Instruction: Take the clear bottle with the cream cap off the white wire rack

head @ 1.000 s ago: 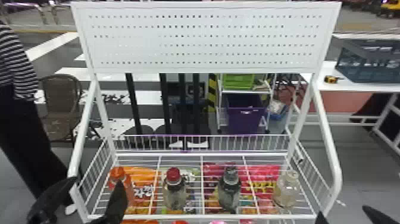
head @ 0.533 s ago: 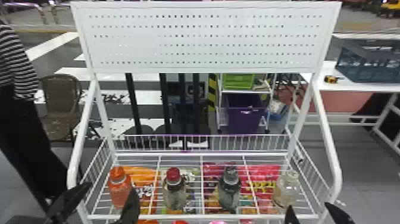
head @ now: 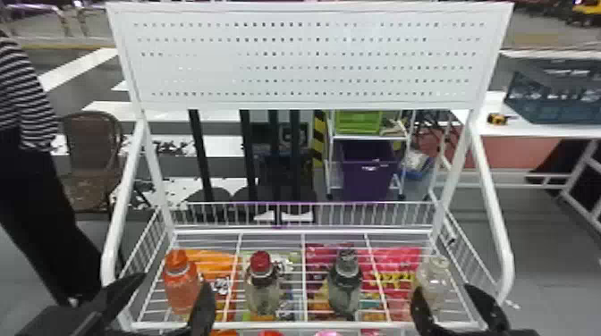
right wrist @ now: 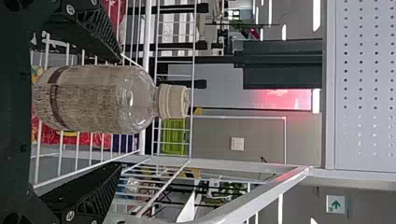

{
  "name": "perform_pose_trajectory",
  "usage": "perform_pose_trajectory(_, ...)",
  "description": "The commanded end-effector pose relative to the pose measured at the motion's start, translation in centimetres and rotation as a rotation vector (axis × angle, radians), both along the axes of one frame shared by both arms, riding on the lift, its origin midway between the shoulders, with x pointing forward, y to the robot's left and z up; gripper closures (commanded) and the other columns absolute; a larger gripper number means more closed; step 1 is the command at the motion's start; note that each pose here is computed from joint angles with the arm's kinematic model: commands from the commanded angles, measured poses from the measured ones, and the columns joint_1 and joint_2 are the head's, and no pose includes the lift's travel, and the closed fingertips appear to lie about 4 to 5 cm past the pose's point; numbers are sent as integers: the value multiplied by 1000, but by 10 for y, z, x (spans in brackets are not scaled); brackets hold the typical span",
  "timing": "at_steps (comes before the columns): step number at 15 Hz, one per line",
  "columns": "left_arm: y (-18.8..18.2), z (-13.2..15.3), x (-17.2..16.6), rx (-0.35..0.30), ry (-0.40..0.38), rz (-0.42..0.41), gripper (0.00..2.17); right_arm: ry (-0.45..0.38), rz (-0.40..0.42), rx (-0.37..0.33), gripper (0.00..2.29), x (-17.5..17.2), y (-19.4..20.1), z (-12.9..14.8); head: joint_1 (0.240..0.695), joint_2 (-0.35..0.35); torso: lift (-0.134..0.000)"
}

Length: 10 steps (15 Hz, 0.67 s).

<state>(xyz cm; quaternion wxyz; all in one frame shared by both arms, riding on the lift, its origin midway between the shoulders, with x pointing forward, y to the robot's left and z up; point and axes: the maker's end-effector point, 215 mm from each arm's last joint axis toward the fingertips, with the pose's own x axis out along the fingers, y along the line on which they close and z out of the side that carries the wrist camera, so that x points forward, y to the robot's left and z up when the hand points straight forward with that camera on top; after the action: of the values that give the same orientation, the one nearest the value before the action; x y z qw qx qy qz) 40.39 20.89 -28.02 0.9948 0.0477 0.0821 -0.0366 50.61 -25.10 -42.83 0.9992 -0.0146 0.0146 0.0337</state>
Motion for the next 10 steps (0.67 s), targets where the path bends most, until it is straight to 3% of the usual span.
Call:
perform_pose_trajectory(1, 1, -5, 3, 3, 9, 1, 137, 10, 0, 6, 110, 18, 1, -1, 499, 0, 0)
perform_pose_trajectory(5, 2, -12, 5, 5, 19, 2, 137, 58, 29, 17, 144, 45, 11, -11, 499, 0, 0)
perform_pose_trajectory(6, 2, -12, 5, 4, 19, 2, 137, 69, 39, 20, 265, 46, 13, -12, 499, 0, 0)
perform_pose_trajectory(8, 0, -12, 6, 1, 17, -1, 137, 70, 42, 20, 967, 43, 15, -11, 499, 0, 0)
perform_pose_trajectory(9, -3, -11, 6, -1, 17, -6, 137, 60, 41, 22, 1426, 39, 15, -7, 499, 0, 0)
perform_pose_trajectory(10, -6, -11, 5, -5, 16, -9, 137, 40, 41, 21, 1507, 35, 14, 4, 499, 0, 0)
